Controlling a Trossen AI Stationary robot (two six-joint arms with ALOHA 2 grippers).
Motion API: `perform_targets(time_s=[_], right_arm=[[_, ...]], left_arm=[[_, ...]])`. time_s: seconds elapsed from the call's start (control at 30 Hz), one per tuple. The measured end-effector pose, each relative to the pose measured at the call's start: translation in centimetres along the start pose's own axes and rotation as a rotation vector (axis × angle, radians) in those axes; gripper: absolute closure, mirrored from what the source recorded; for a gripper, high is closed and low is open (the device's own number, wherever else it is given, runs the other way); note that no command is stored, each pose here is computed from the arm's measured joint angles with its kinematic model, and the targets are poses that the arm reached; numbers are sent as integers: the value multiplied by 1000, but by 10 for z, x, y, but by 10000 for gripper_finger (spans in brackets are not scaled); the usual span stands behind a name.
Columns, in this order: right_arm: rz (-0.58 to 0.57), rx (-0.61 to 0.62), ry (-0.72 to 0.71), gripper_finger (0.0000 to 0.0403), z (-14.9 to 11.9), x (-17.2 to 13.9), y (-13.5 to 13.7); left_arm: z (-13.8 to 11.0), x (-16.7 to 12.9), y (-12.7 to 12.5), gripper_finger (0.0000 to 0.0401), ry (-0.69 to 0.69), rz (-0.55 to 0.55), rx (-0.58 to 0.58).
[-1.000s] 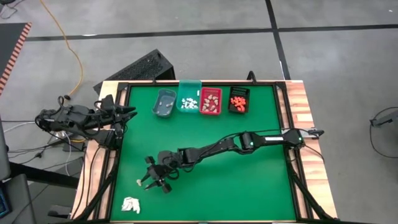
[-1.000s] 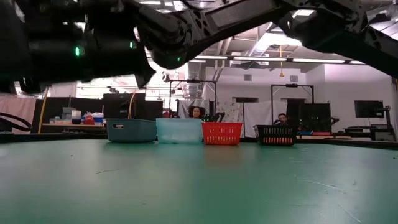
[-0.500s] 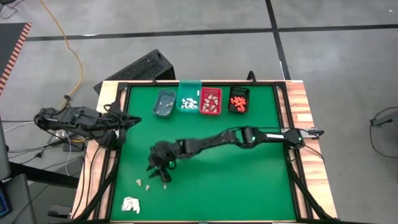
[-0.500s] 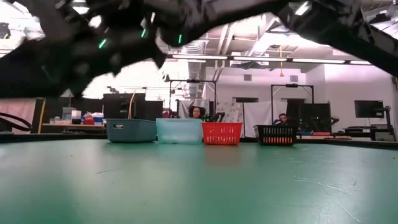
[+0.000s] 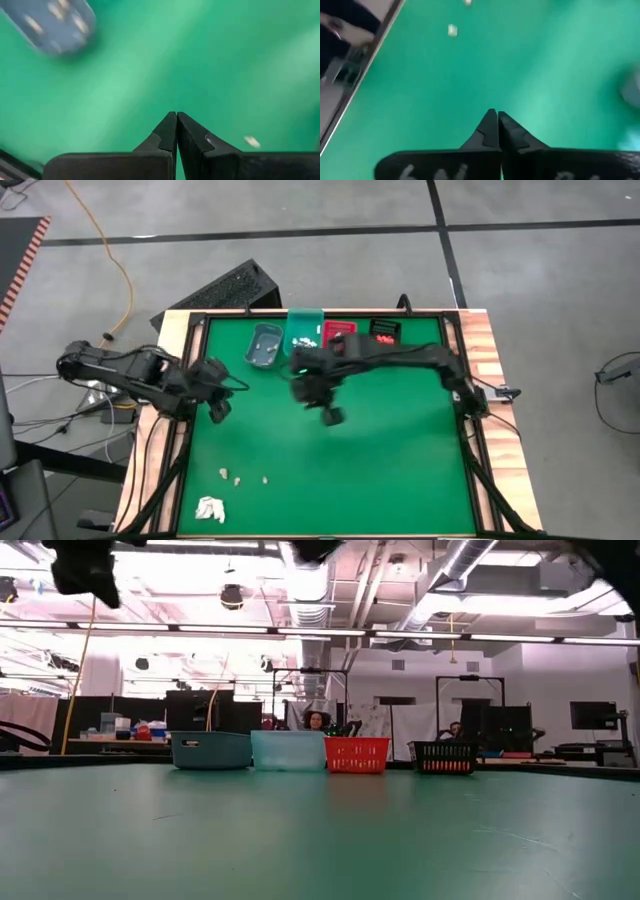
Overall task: Sort Halloween decoration
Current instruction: Move the toys to the center of the table
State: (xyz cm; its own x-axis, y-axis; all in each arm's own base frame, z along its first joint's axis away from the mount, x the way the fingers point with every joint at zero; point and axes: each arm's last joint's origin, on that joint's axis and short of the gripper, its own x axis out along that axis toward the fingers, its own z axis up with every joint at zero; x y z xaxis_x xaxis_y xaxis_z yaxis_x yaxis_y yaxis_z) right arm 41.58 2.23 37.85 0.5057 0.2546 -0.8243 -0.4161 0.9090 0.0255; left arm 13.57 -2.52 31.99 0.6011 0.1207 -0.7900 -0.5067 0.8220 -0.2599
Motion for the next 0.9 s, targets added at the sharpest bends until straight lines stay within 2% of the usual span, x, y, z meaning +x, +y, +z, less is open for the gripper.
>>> perform_targets(time_s=[0.13,0.27,0.4,0.57,0.67,0.77,0.9], right_arm=[[-135,30,52,395,-13,-53,21],[-274,48,-11,401,-19,-100,42],[-392,69,-68,401,-25,-131,59],[-476,69,-86,402,-27,-142,72],[-483,54,-85,402,-27,-143,78],[-471,37,-66,402,-27,-139,83],[-460,18,-49,403,-27,-135,90]], left_arm=[[-8,19,-24,401,225,-68,-65],[-33,42,-47,401,485,-59,-110],[-56,53,-69,401,626,-47,-109],[-80,67,-86,401,740,40,-60],[-93,81,-89,401,830,68,-42],[-105,98,-94,401,895,26,-38],[-118,114,-94,401,901,10,-37]])
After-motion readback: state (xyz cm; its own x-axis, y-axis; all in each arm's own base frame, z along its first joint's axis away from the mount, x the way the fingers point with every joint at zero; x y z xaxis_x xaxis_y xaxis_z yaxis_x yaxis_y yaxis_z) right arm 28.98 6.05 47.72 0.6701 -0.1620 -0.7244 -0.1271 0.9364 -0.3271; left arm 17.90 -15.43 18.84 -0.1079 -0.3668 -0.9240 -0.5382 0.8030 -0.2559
